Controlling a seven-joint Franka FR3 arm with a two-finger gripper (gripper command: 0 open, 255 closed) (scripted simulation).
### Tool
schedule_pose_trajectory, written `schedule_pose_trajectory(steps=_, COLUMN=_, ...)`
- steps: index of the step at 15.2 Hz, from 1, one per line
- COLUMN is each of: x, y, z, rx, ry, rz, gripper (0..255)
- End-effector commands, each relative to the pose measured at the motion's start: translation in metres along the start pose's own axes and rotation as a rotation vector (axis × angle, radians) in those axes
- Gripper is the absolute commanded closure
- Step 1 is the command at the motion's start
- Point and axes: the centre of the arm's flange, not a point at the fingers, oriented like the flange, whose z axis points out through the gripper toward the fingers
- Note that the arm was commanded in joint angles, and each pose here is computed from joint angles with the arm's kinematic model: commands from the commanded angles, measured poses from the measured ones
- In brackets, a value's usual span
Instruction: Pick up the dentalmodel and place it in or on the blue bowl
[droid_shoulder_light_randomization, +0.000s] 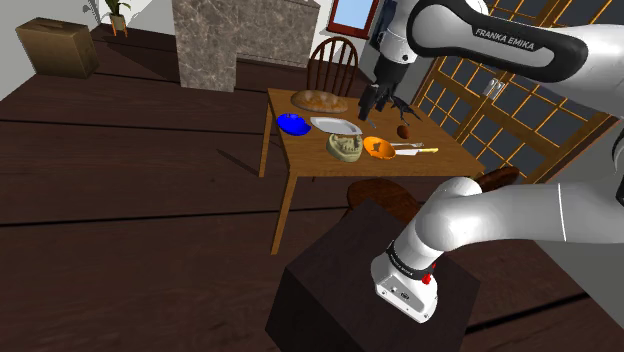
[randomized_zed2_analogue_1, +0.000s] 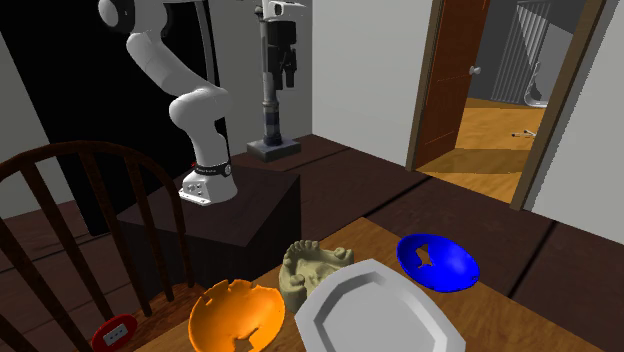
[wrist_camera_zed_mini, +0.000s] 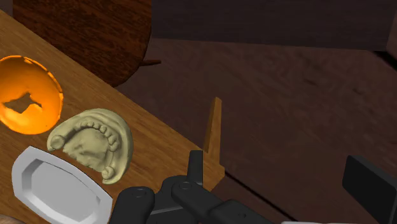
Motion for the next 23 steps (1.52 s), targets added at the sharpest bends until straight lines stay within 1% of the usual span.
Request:
schedule_pose_trajectory(steps=1, x=0.000, y=0.000, z=0.000, rx=0.000, ry=0.000, rz=0.000, gripper=0)
schedule_pose_trajectory(steps=23, x=0.095, y=0.147, z=0.221, rx=-0.112, ry=-0.004, rz=-0.136, gripper=0)
